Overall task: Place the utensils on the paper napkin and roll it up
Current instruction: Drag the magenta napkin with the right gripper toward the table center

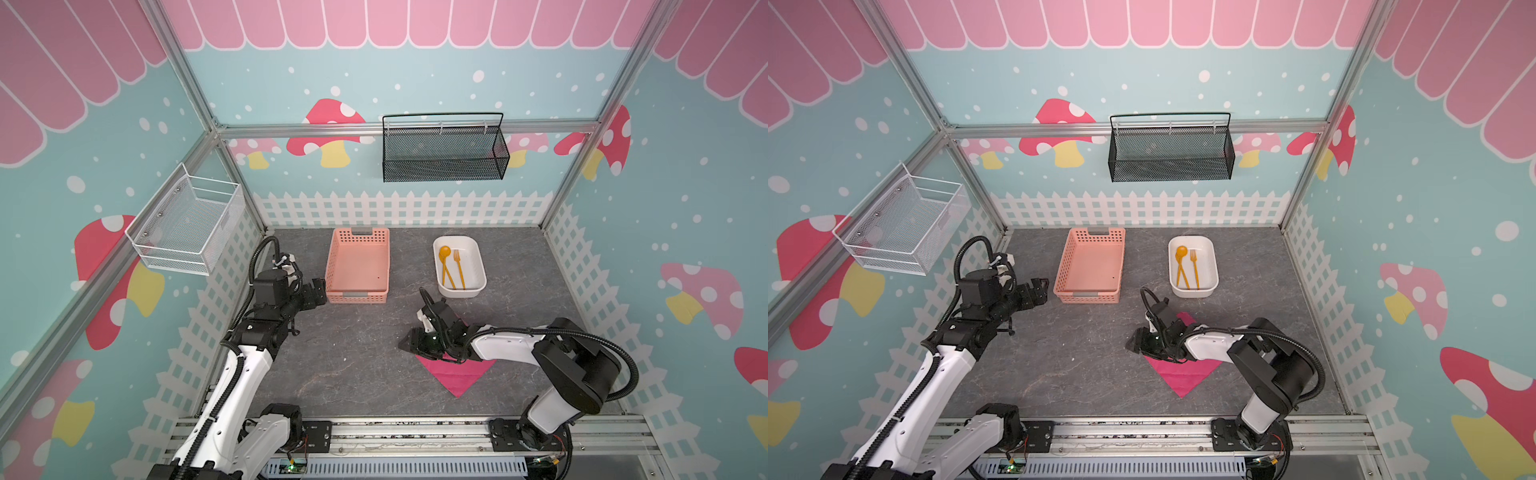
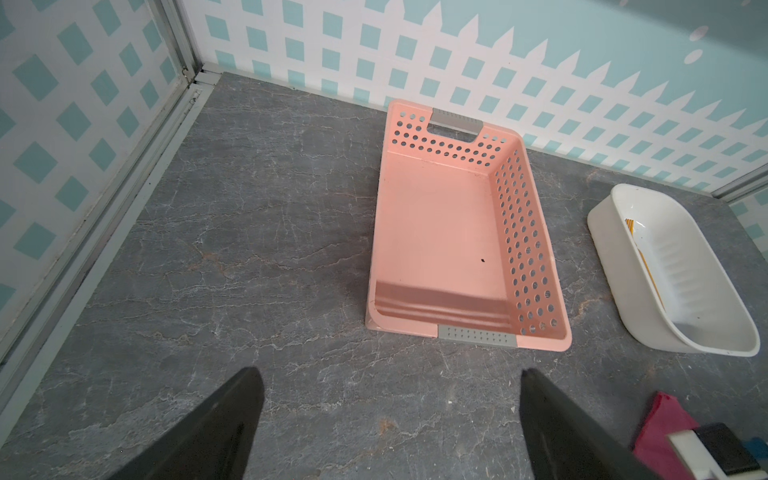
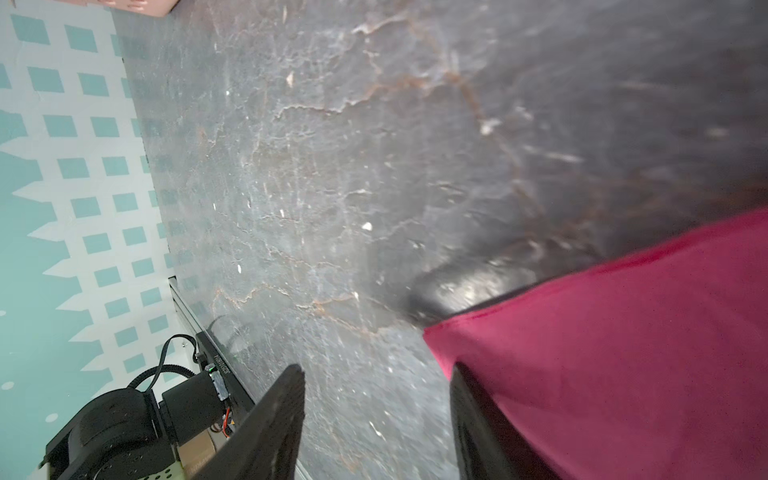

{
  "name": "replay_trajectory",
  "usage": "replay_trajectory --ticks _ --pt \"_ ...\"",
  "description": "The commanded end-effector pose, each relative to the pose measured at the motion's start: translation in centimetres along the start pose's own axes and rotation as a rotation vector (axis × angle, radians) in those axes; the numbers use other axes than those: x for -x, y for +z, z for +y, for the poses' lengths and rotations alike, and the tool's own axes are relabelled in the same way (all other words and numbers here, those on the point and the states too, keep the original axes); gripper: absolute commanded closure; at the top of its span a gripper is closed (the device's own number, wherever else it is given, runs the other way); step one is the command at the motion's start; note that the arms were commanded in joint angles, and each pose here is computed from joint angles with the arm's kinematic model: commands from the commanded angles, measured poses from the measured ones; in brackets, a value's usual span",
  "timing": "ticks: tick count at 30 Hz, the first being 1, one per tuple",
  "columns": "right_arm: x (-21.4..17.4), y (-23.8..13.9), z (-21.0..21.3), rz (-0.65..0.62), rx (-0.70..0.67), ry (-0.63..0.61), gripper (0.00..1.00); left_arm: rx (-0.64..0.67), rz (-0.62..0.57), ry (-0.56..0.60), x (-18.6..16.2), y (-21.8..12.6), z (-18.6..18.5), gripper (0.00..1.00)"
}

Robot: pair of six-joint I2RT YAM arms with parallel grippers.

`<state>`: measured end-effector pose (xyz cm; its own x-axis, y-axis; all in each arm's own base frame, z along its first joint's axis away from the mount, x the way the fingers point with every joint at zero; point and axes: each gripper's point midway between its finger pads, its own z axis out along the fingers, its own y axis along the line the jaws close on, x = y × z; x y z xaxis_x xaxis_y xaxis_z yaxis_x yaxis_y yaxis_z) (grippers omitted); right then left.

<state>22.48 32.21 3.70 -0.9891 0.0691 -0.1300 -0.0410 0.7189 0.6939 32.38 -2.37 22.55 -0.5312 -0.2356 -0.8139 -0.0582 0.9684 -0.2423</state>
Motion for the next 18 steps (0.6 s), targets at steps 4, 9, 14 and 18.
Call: replay_trajectory --ticks 4,9,14,18 --pt "-1.7 3.1 1.8 0.163 0.067 -0.102 0.47 0.003 0.008 -0.009 -0.4 0.1 0.2 0.03" --pt "-2.3 4.6 2.6 0.206 0.094 -0.115 0.47 0.001 0.013 -0.011 -0.4 0.2 0.2 0.03" --pt "-2.1 5.7 2.5 0.211 0.092 -0.131 0.49 0.003 0.014 -0.012 -0.5 0.3 0.3 0.03" --pt "-2.2 6.3 2.7 0.229 0.109 -0.135 0.49 0.005 0.021 -0.010 -0.6 0.4 0.3 0.02"
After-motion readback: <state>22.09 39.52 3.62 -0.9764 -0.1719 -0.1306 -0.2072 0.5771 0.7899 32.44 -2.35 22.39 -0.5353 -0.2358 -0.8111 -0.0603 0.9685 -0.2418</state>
